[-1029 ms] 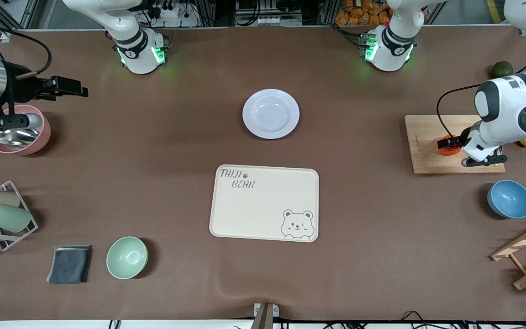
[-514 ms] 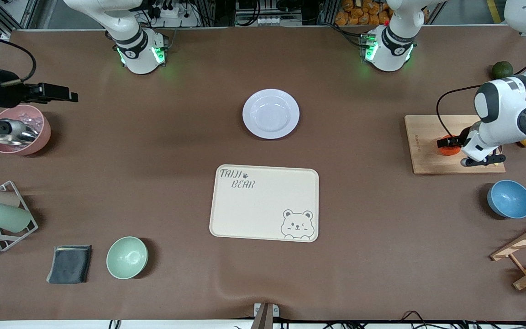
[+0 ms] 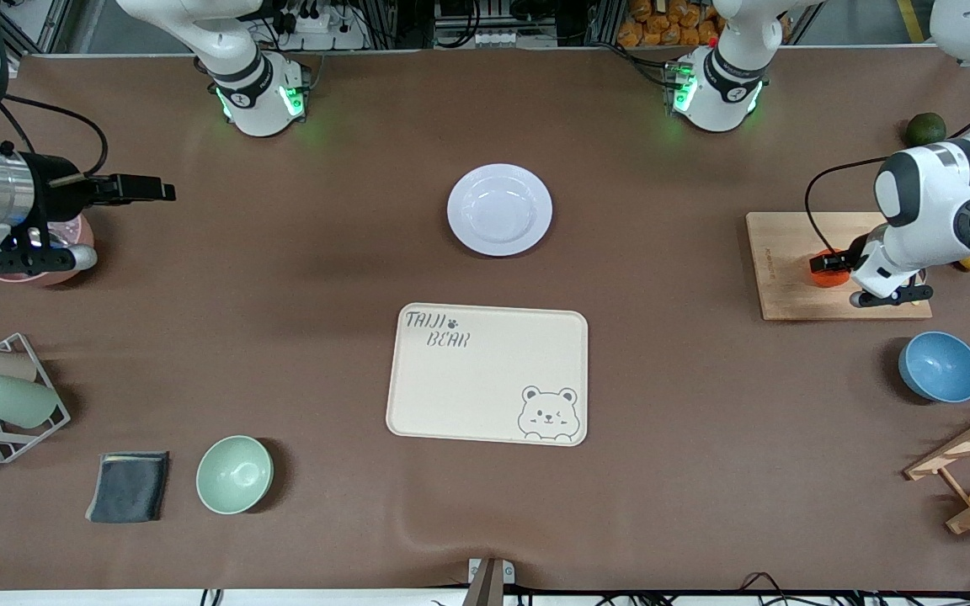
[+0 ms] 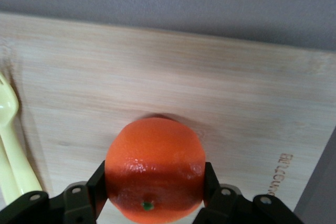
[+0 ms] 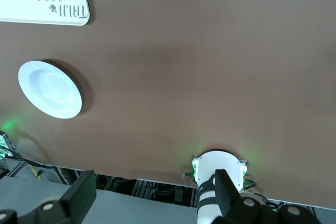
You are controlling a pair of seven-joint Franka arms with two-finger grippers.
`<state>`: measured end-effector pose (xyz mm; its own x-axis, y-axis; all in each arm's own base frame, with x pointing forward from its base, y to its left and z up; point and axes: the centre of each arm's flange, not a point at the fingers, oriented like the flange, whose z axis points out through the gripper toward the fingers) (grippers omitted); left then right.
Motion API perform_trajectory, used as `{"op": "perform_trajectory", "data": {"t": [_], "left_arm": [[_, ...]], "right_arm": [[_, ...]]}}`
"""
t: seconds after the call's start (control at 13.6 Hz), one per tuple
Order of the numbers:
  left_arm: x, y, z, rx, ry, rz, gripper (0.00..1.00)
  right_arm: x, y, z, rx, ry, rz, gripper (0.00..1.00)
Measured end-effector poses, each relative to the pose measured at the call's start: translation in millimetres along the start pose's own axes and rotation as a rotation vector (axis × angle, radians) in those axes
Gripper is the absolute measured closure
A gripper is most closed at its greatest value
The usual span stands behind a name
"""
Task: Place orange and plate with both arms
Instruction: 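Close the left gripper on the orange while the right gripper moves out, then lift the orange with the left gripper and carry it to the plate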
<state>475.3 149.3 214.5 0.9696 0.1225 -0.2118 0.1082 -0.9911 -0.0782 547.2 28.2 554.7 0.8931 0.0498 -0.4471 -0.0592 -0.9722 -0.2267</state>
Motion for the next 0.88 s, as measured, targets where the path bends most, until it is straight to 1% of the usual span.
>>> {"op": "perform_trajectory", "data": {"t": [0.15, 0.29, 0.37, 0.44, 0.59, 0.73, 0.88], "left_arm": [[12, 11, -28, 0.007, 0.006, 0.02, 0.28], [26, 45, -79, 0.02, -0.007, 0.044, 0.28], [31, 70, -109, 0.025, -0.005, 0.053, 0.28], [34, 98, -137, 0.02, -0.003, 0.05, 0.29], [31, 158, -186, -0.03, -0.007, 0.006, 0.29], [25, 211, -222, -0.057, 0.01, -0.048, 0.29], [14, 260, -246, -0.064, 0.015, -0.106, 0.29]], "right_arm": [[0, -1, -1, 0.0, 0.001, -0.001, 0.0], [0, -2, 0, 0.002, 0.001, -0.005, 0.0], [0, -5, 0, 0.014, 0.001, -0.011, 0.0], [-1, -8, -1, 0.039, 0.002, -0.02, 0.0], [-2, -10, -5, 0.083, 0.008, -0.032, 0.0], [-2, -9, -7, 0.092, 0.011, -0.032, 0.0], [-2, -10, -6, 0.093, 0.011, -0.033, 0.0]]}}
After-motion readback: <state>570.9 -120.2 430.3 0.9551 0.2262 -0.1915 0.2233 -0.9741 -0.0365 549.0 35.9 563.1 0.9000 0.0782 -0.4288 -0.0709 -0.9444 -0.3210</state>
